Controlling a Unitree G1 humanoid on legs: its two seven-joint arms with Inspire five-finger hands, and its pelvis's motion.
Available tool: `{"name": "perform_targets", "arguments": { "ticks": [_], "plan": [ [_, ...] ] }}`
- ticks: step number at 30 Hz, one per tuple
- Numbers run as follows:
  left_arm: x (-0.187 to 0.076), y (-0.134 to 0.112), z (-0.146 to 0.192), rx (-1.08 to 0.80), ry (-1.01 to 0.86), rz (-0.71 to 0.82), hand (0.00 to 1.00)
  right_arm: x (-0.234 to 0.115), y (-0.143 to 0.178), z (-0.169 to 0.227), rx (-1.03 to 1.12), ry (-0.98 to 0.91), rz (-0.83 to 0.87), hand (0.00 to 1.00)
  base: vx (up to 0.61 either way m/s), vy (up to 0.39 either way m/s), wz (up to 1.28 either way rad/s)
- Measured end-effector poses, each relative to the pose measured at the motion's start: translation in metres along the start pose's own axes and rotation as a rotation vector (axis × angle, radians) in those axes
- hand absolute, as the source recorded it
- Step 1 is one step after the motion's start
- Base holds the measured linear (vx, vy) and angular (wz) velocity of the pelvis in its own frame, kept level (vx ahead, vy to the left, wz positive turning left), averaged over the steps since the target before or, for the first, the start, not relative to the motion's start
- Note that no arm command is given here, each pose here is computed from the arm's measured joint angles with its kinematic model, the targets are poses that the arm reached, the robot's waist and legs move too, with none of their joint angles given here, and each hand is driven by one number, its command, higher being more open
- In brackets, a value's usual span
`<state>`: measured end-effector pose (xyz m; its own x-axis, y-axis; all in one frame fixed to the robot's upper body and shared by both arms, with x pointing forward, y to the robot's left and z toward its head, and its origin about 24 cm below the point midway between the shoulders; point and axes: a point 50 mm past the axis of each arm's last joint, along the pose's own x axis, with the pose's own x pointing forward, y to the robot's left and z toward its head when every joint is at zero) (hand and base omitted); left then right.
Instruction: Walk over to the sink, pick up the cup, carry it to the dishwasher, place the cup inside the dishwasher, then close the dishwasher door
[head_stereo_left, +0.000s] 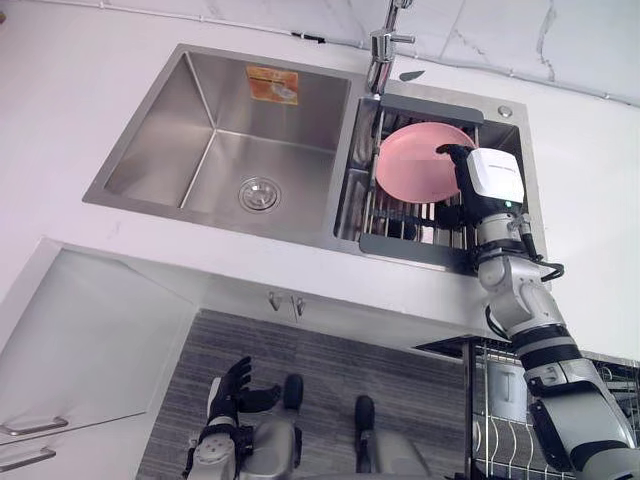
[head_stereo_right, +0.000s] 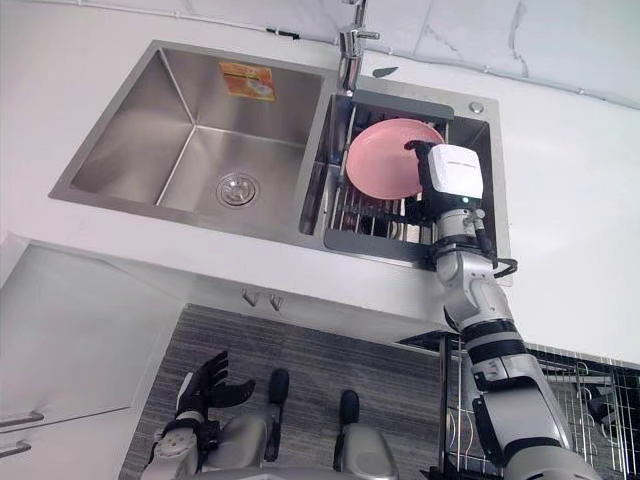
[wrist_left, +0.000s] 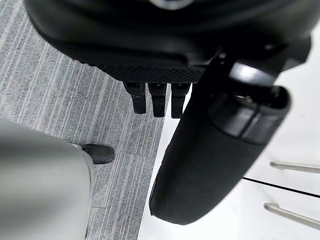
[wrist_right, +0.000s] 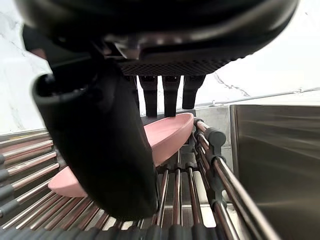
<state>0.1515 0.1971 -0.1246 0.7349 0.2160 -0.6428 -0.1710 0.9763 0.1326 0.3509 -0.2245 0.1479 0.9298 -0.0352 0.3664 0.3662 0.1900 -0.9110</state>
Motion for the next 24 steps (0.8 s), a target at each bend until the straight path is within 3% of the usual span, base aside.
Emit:
{"name": "perform_targets", "arguments": {
  "ticks": [16, 24],
  "plan": [
    [0.003, 0.002, 0.005, 0.008, -0.008, 0.001, 0.90, 0.005, -0.006, 0.018, 0.056, -0.109, -0.019, 0.30, -0.02, -0.037, 0.02],
    [0.003, 0.001, 0.005, 0.012, -0.003, -0.004, 0.90, -0.017, -0.007, 0.030, 0.178, -0.129, -0.071, 0.30, 0.04, -0.007, -0.05]
  ]
}}
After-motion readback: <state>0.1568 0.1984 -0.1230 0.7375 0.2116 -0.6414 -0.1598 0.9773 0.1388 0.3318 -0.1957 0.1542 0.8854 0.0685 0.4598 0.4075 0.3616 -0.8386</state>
